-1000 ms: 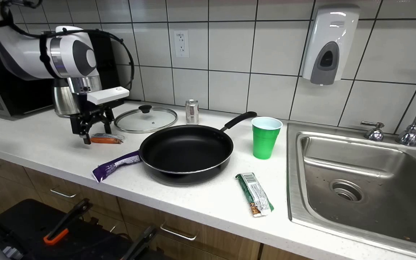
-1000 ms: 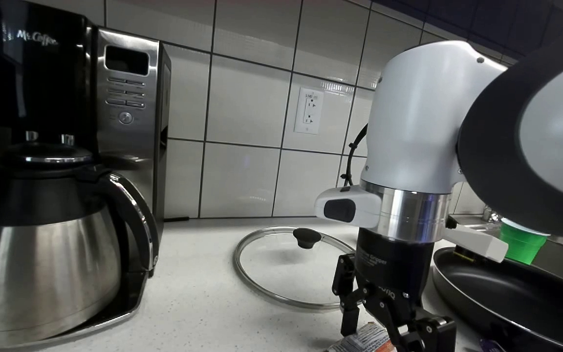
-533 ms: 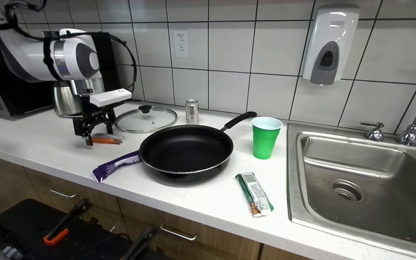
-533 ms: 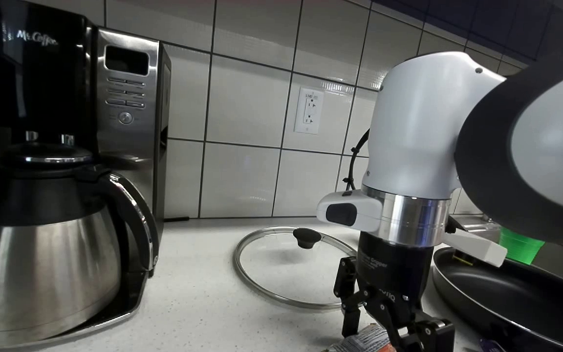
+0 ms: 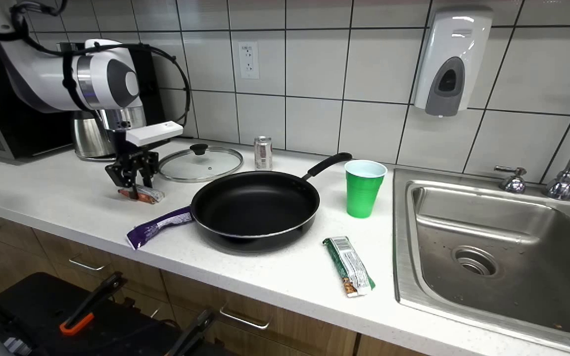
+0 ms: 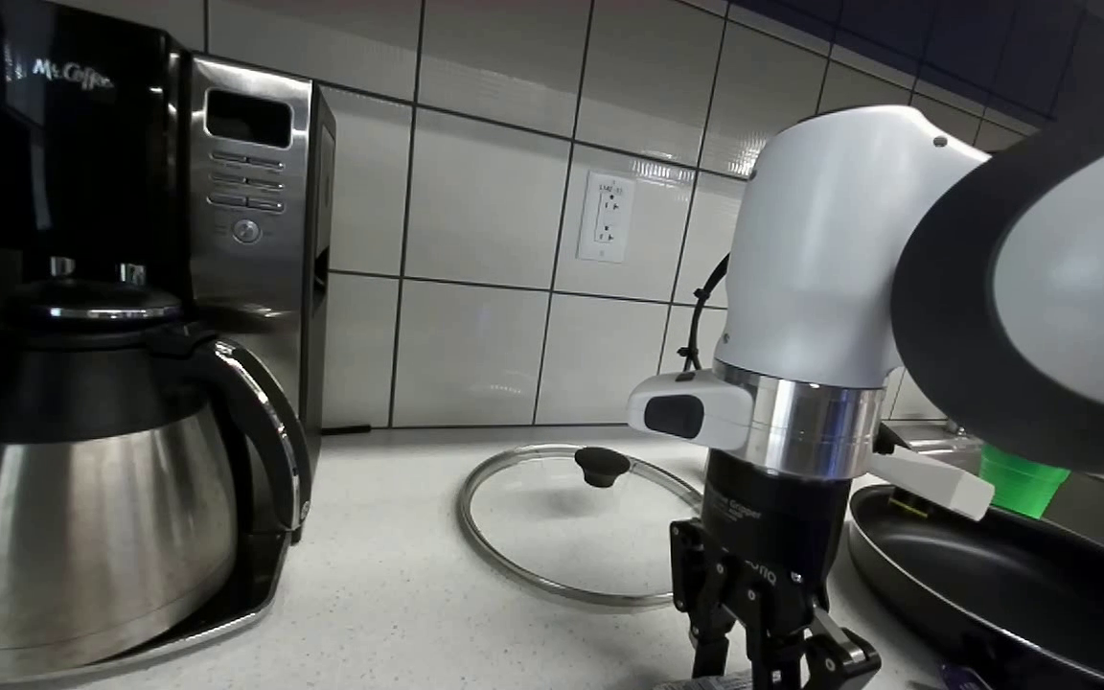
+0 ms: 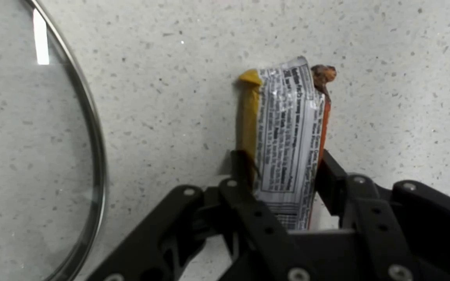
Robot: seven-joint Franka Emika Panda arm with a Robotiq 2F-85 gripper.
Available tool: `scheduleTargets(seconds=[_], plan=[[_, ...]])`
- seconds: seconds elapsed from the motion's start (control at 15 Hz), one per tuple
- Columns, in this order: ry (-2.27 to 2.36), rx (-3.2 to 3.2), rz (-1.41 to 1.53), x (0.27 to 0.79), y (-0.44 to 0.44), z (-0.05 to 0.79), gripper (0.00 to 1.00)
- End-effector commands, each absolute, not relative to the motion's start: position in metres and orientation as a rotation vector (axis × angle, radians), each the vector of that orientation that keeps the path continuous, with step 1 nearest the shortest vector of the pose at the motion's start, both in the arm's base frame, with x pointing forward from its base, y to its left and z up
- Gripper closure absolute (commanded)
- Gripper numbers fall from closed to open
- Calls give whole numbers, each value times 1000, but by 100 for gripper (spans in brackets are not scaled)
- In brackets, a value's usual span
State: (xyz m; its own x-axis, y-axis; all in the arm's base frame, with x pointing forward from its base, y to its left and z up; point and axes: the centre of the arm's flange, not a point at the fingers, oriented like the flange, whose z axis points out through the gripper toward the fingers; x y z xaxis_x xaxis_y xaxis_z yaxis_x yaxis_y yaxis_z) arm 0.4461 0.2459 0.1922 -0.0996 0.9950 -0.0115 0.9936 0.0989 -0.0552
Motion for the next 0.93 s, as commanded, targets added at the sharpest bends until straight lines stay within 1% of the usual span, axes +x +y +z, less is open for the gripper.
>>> scheduleTargets(seconds=[0.0, 0.07, 0.2, 0.6, 0.87], plan=[[-2317, -2081, 49, 448, 240, 198, 82], [-2310, -2090, 52, 449, 240, 198, 84], [-2281, -2120, 62, 450, 240, 204, 84], [-2195, -2252, 48, 453, 233, 257, 84], [-2058, -2458, 88, 451, 210, 291, 84]])
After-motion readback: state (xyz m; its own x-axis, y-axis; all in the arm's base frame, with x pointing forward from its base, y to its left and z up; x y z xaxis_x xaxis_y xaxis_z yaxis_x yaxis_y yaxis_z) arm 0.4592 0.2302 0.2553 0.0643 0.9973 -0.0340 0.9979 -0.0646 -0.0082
